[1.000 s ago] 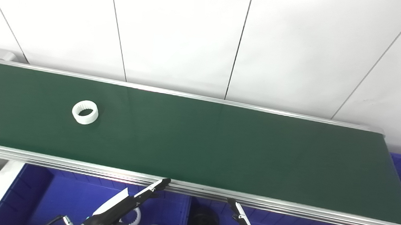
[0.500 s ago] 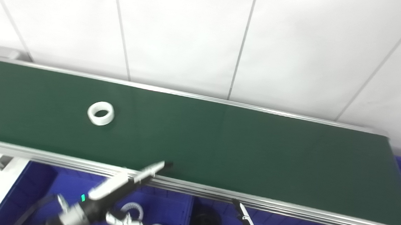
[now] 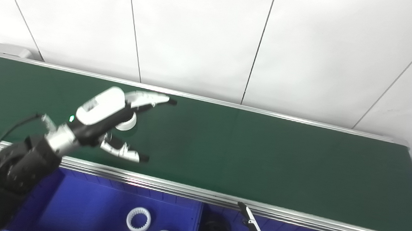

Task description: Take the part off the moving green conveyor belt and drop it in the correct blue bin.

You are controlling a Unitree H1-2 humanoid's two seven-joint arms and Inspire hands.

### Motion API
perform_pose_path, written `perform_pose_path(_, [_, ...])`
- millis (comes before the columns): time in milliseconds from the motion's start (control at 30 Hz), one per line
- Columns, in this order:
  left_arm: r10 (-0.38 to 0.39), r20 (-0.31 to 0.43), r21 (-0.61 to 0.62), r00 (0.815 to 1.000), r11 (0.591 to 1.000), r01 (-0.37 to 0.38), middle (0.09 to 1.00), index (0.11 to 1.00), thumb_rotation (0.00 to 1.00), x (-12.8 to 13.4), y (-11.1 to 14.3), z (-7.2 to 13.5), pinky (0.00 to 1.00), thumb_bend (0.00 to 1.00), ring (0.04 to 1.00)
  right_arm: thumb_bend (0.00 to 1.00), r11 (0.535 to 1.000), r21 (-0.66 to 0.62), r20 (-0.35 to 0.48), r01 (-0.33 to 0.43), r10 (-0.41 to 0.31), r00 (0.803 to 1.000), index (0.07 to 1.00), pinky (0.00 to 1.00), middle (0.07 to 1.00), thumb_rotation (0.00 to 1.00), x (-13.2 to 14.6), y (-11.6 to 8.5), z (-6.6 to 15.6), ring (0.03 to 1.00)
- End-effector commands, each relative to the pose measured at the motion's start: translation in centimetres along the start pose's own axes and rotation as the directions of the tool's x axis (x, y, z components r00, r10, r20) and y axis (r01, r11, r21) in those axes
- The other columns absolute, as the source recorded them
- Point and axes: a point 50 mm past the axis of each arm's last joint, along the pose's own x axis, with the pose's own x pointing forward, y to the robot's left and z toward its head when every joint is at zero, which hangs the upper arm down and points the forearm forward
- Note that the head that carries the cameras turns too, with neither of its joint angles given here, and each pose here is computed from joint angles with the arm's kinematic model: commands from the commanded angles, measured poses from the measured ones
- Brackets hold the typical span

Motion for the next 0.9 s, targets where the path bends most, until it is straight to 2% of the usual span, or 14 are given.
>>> perform_pose_path(0, [0.072,-0.005,0.055,0.997,0.996,-0.072,0.835,0.828,0.08,1.5,1.6,-0.5,0.73,0.69,0.818,0.42,1.000,0.008,0.082,0.018,-0.019,0.996,0.996,0.94,1.000,1.00,0.3,-0.2,0.9,0.987])
perform_pose_path(100, [0.109,-0.031,0.094,0.994,0.990,-0.105,0.823,0.818,0.09,2.7,1.7,-1.5,0.69,0.70,0.796,0.43,1.000,0.008,0.083,0.016,-0.017,0.996,0.996,0.94,1.000,1.00,0.2,-0.2,0.9,0.987])
perform_pose_path(233, [0.159,-0.075,0.170,0.984,0.975,-0.144,0.816,0.825,0.11,4.9,1.1,-3.2,0.68,0.79,0.799,0.43,1.000,0.006,0.085,0.015,-0.016,0.996,0.998,0.94,1.000,1.00,0.1,-0.3,1.0,0.988])
perform_pose_path(333, [0.167,-0.106,0.192,0.980,0.971,-0.145,0.829,0.834,0.13,6.0,0.5,-4.1,0.70,0.83,0.814,0.43,1.000,-0.004,0.086,0.018,-0.018,0.996,0.996,0.95,1.000,1.00,0.0,-0.4,1.1,0.988])
perform_pose_path(600, [0.082,-0.187,0.211,0.979,0.977,-0.042,0.885,0.883,0.12,8.5,-1.2,-6.3,0.79,0.90,0.878,0.42,1.000,-0.016,0.087,0.020,-0.019,0.996,0.996,0.96,1.000,1.00,-0.4,-0.6,1.2,0.989])
perform_pose_path(733, [0.021,-0.243,0.196,0.970,0.980,0.028,0.902,0.904,0.13,9.2,-1.9,-6.9,0.84,0.91,0.892,0.42,1.000,-0.017,0.088,0.024,-0.023,0.996,0.992,0.95,1.000,1.00,-0.4,-0.6,1.3,0.987])
perform_pose_path(867, [-0.043,-0.298,0.190,0.954,0.976,0.104,0.905,0.915,0.16,10.0,-3.1,-7.7,0.84,0.96,0.890,0.42,1.000,-0.021,0.090,0.021,-0.019,0.996,0.994,0.95,1.000,1.00,-0.4,-0.7,1.3,0.989])
